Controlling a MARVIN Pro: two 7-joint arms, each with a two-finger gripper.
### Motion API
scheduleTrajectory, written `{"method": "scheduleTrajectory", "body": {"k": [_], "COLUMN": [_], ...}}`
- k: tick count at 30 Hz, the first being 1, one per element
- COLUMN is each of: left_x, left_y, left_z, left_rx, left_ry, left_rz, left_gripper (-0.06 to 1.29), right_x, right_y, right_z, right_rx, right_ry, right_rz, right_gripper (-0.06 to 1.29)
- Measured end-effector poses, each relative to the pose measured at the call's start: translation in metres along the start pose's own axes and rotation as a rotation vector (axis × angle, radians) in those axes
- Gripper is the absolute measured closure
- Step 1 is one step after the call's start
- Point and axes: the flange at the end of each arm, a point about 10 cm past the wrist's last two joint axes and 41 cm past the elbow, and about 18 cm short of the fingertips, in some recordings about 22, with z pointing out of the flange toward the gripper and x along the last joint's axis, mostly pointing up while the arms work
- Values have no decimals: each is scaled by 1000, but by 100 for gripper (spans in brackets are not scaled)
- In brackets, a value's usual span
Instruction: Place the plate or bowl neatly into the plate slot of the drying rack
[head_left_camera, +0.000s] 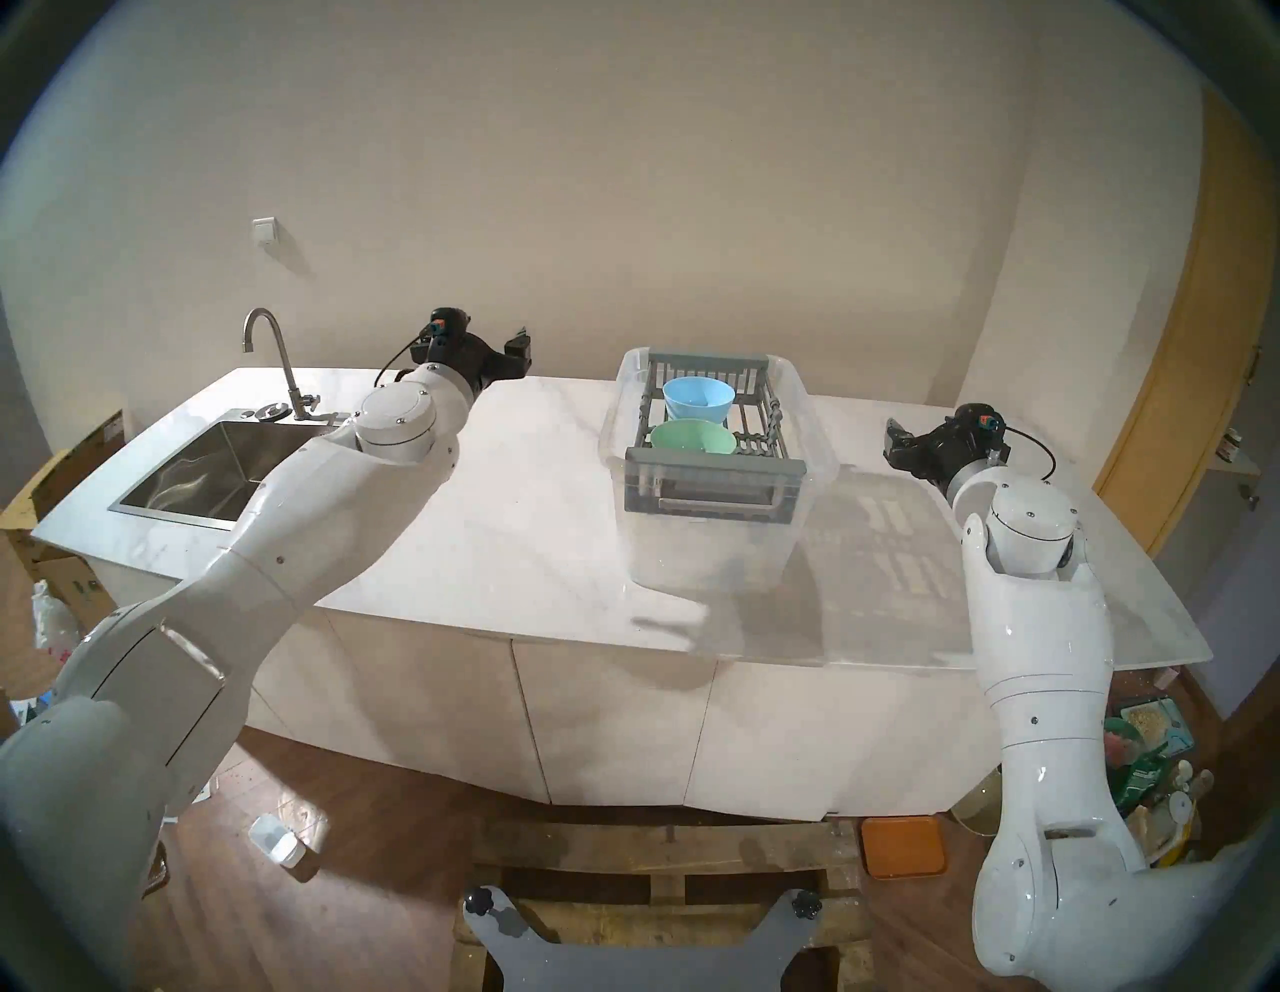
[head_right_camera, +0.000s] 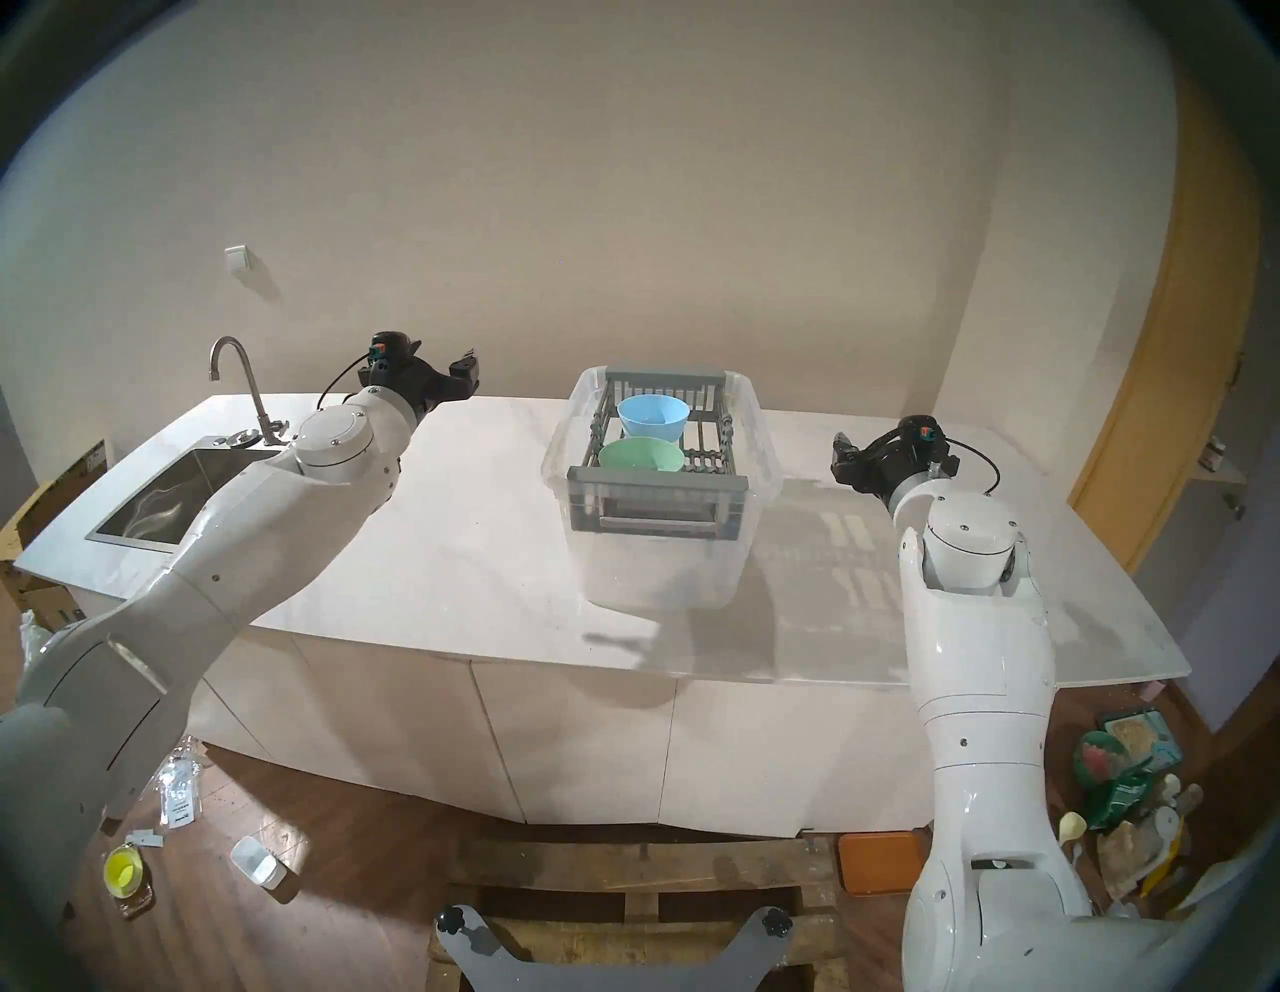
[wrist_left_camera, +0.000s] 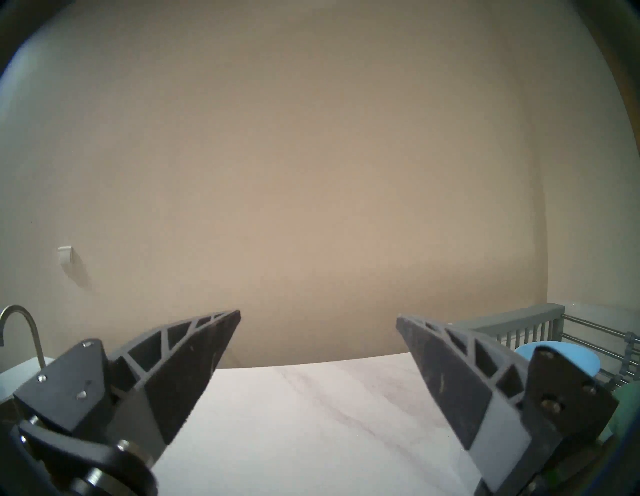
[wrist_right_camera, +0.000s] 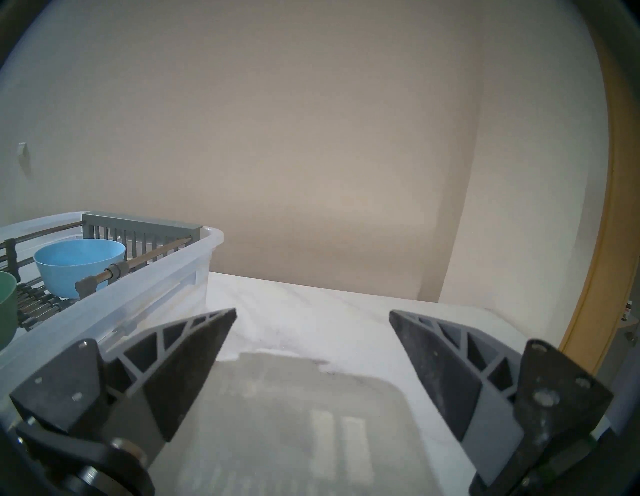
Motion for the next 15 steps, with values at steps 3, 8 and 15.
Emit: {"method": "scheduleTrajectory", "body": {"k": [3,8,15], "left_x": [8,17,33], "left_y": [0,-2,17], "left_z": [-18,-48,-88], "left_rx": [2,75,191], "left_ry": [28,43,-13], "left_rz": [13,25,18], "left_gripper": [2,2,2], "right_x": [0,1,2], "right_y": [0,0,0], "right_z": [0,0,0], "right_rx": [0,0,0], "right_ry": [0,2,5], "right_rz": [0,0,-1], "right_gripper": [3,3,3]}}
